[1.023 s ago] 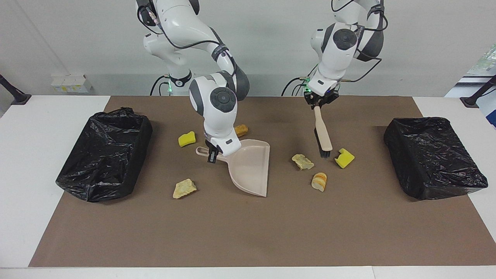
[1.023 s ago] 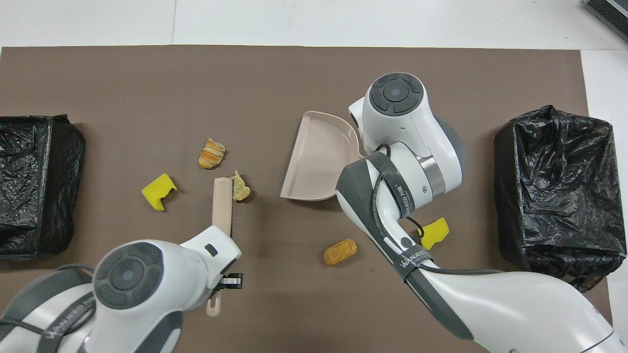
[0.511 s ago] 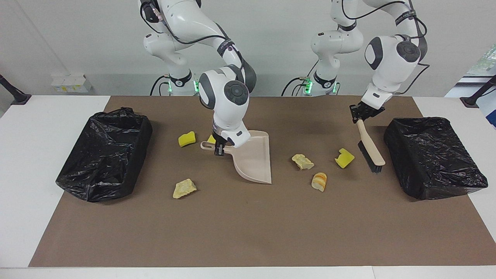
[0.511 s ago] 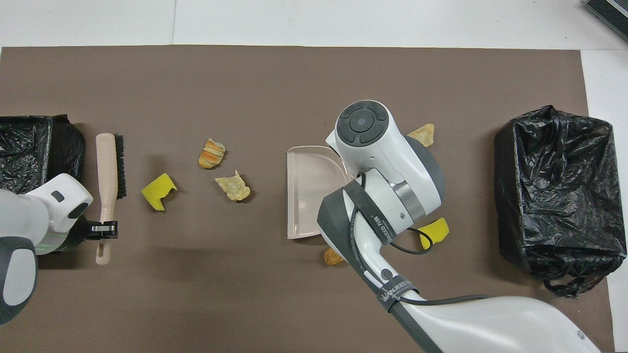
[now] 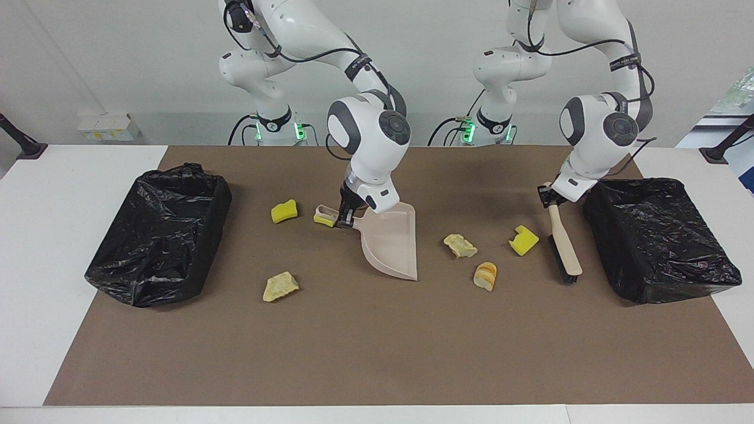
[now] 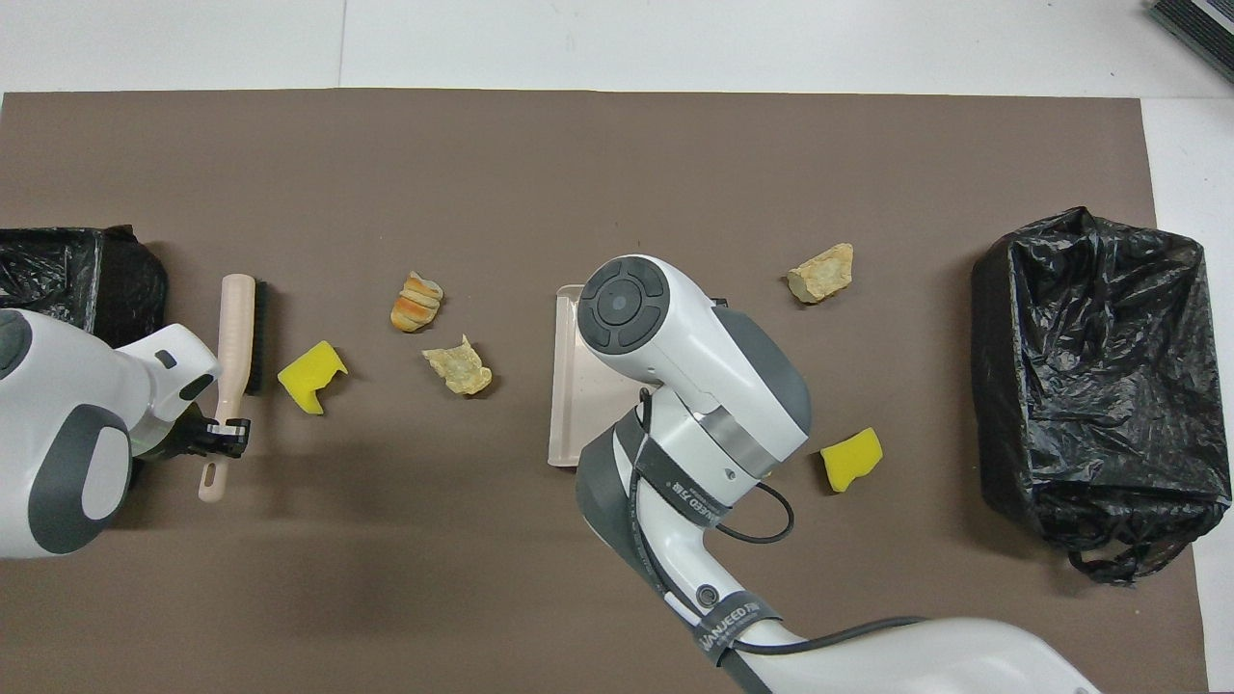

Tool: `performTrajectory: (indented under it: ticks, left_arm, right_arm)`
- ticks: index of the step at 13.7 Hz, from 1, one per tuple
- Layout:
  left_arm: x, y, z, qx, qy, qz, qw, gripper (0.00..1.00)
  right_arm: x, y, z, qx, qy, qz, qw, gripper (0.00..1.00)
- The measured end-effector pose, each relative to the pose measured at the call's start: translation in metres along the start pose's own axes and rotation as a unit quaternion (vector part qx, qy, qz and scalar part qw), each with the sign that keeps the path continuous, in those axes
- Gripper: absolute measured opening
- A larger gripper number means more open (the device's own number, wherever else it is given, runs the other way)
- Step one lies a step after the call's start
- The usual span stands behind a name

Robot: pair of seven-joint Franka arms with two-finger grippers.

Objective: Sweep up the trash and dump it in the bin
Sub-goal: 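Sweep the brush with the left gripper toward the dustpan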

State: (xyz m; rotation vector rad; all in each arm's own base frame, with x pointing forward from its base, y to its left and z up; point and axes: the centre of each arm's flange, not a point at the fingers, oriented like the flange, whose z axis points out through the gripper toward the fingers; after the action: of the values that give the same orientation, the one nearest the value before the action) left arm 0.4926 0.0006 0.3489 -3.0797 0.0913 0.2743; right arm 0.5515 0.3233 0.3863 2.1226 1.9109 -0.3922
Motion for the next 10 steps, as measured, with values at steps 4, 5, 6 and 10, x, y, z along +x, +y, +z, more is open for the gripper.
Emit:
performTrajectory:
  ticks: [4, 5, 6, 10]
  left_arm:
    - [0.013, 0.039, -0.004, -0.006, 0.004, 0.029, 1.000, 0.26]
    - [0.015, 0.056, -0.003, -0.013, 0.003, 0.031, 0.999, 0.26]
    - [0.017, 0.074, -0.003, -0.019, 0.003, 0.030, 0.999, 0.26]
    - [0.024, 0.137, -0.005, -0.049, 0.001, 0.046, 0.998, 0.26]
  right_arm:
    - [0.000, 0.000, 0.001, 0.001, -0.001, 0.000, 1.000, 0.32]
    - [0.000, 0.000, 0.002, 0.001, -0.001, 0.000, 1.000, 0.32]
    - [0.000, 0.000, 0.002, 0.001, -0.001, 0.000, 1.000, 0.32]
    - [0.000, 0.000, 0.002, 0.001, -0.001, 0.000, 1.000, 0.32]
